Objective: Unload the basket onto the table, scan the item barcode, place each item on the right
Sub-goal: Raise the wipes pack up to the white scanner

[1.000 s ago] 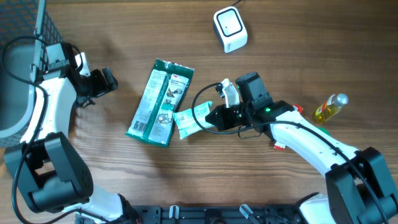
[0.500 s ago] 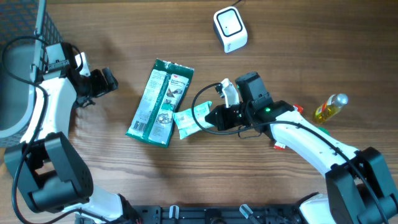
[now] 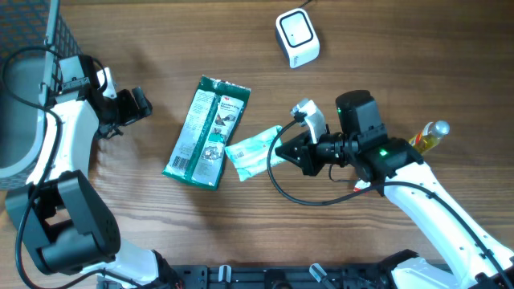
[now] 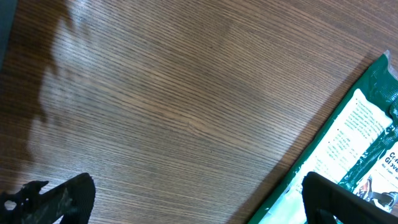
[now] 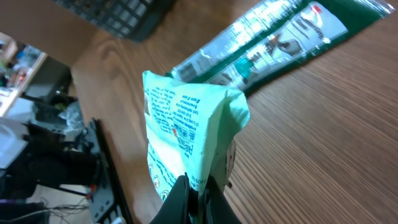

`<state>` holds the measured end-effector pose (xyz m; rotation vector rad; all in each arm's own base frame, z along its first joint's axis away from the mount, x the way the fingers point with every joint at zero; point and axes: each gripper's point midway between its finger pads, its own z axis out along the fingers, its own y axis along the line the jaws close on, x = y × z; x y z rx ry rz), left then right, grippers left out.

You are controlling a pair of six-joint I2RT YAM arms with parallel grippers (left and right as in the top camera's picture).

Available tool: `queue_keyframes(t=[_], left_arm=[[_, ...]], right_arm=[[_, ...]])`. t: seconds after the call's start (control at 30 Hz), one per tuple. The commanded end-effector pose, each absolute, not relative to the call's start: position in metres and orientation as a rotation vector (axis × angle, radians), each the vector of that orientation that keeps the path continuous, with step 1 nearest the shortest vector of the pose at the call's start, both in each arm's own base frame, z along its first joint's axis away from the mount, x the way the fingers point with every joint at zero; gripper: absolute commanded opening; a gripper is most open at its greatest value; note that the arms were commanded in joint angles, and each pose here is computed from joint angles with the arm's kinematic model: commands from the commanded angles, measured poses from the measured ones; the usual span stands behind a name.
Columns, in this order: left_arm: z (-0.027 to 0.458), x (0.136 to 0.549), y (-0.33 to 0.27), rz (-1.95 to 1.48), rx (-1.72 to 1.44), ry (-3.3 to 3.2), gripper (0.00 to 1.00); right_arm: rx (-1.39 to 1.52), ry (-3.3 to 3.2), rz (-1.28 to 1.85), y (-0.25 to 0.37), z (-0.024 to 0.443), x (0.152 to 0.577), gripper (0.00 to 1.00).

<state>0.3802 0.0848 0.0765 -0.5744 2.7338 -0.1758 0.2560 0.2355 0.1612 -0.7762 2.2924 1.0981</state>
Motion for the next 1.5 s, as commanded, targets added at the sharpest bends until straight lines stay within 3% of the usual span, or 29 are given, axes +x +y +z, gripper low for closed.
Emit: queue_keyframes(t=[0.0, 0.07, 0.27, 0.4, 0.77, 0.93, 1.47], left_arm=[[0.072, 0.378, 0.086, -0.186, -0.578, 2.745, 1.00], [0.072, 0.378, 0.086, -0.186, -0.578, 2.745, 1.00], [0.072, 0.378, 0.086, -0.186, -0.578, 2.745, 1.00], [0.072, 0.378, 0.086, -0.186, -0.578, 2.745, 1.00], [0.072, 0.378, 0.086, -0.186, -0.578, 2.745, 1.00], [0.072, 0.378, 0.086, -0.186, -0.578, 2.745, 1.00], [0.072, 0.378, 0.086, -0.186, -0.578, 2.745, 1.00]], right_arm=[[-0.754, 2.261, 0.950, 0.222, 0.170, 0.278, 0.04], [-0.756, 2.214, 0.870, 0.215, 0.199, 0.296, 0.04], [-0.775, 2.187, 0.222, 0.156, 0.311, 0.351, 0.04], [-0.807, 2.114, -0.066, 0.137, 0.332, 0.395, 0.04], [-0.966, 2.079, -0.543, 0.137, 0.214, 0.531, 0.04], [-0.949, 1.927, -0.783, 0.142, 0.202, 0.576, 0.04], [-1.127, 1.975, -0.765, 0.178, 0.139, 0.564, 0.04]])
